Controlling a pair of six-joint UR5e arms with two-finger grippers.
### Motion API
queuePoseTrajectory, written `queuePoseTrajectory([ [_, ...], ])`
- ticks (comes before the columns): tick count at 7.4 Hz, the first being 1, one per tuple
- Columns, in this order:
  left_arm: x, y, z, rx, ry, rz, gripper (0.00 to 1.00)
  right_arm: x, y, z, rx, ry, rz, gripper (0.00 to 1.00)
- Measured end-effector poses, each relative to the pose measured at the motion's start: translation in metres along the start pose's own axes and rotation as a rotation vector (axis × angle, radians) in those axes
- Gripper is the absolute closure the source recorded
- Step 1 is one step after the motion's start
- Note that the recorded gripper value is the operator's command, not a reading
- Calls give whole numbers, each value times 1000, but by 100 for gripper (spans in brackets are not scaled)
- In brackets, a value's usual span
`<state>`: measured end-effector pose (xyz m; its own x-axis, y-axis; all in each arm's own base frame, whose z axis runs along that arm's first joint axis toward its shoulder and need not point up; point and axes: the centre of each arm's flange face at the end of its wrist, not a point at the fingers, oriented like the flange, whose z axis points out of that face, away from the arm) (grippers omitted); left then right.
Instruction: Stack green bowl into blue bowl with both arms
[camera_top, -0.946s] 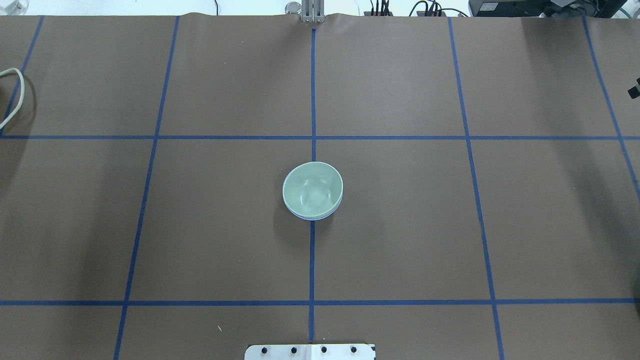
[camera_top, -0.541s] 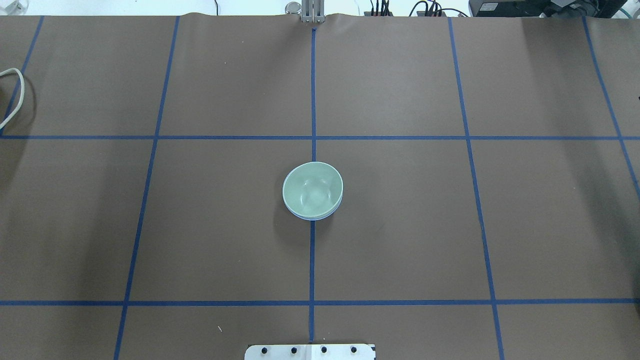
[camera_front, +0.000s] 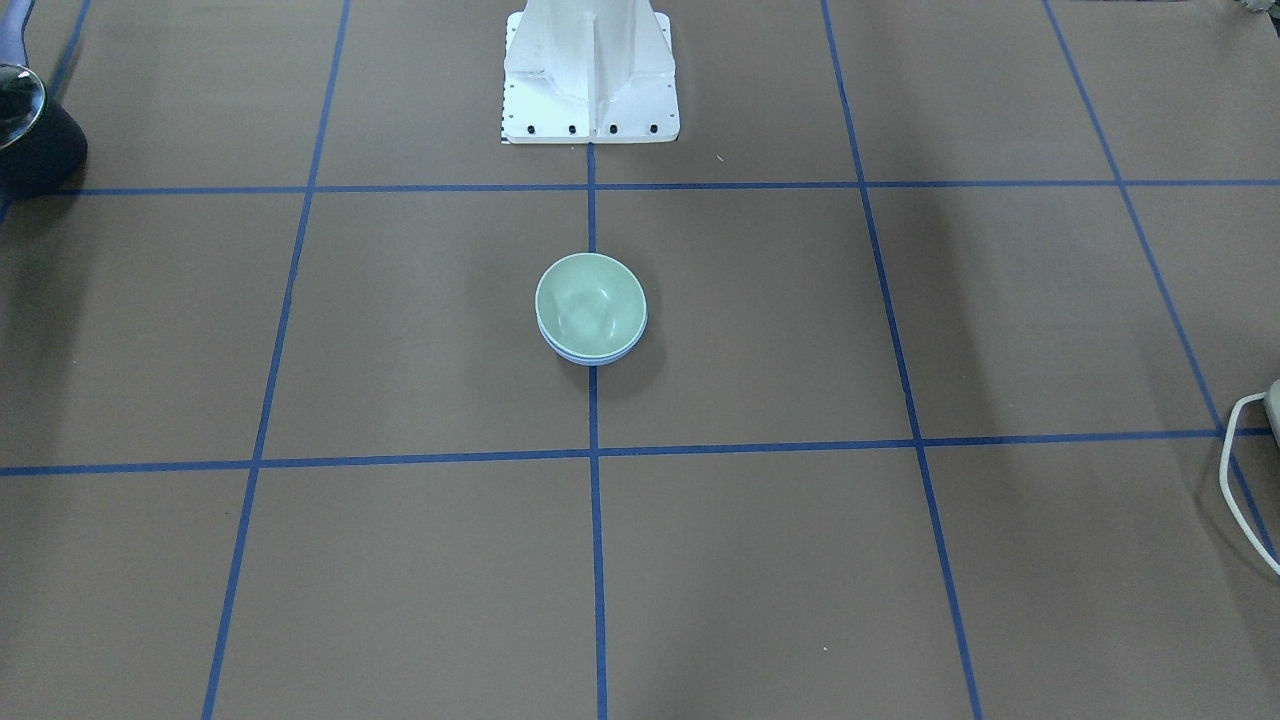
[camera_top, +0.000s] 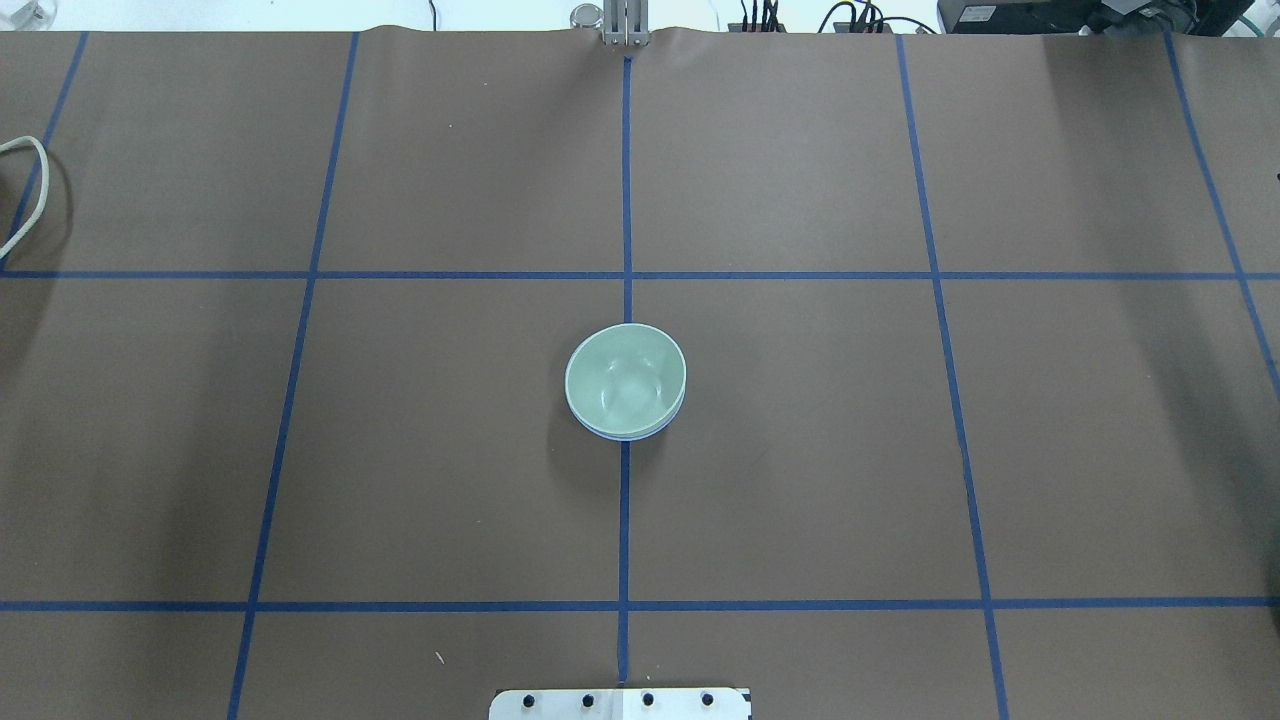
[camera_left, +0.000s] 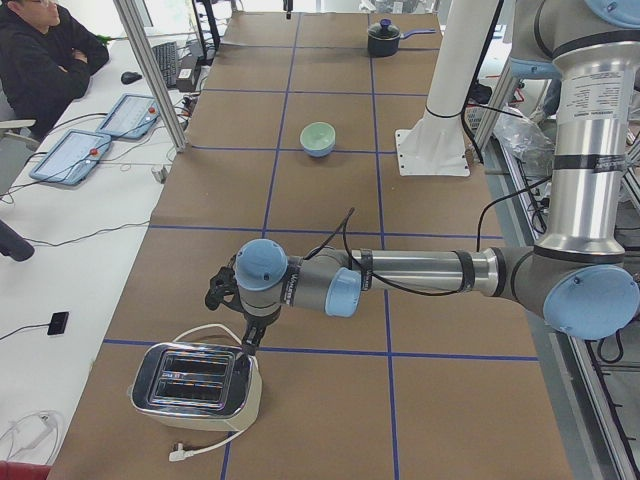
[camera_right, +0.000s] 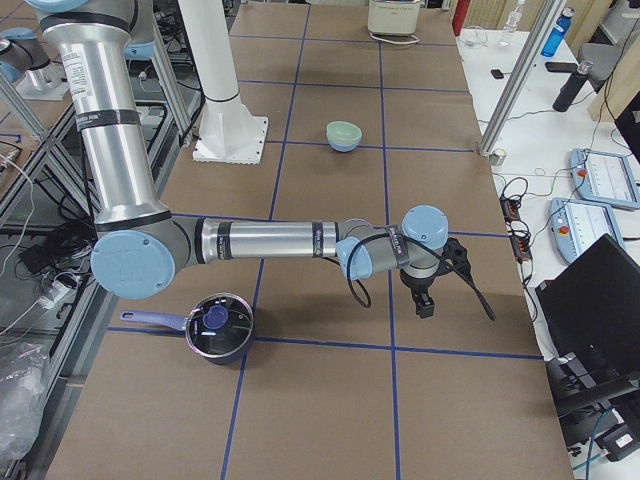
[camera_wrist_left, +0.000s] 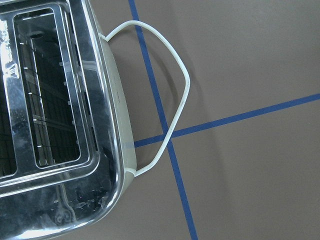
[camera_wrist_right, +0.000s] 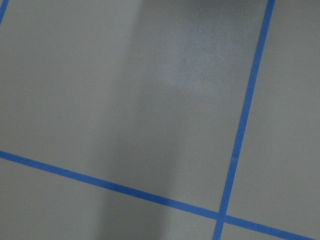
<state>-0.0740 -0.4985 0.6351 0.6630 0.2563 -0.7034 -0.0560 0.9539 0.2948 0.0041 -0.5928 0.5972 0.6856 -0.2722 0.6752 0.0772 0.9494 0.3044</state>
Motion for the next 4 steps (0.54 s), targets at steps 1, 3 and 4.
queuePoseTrajectory([
  [1,0,0,0,0,0,-2,3,0,0,0,1,2,3,0],
  [3,1,-1,0,1,0,-8,3,0,0,0,0,2,6,0],
  [4,1,-2,-1,2,0,-8,3,0,1,0,-1,2,8,0],
])
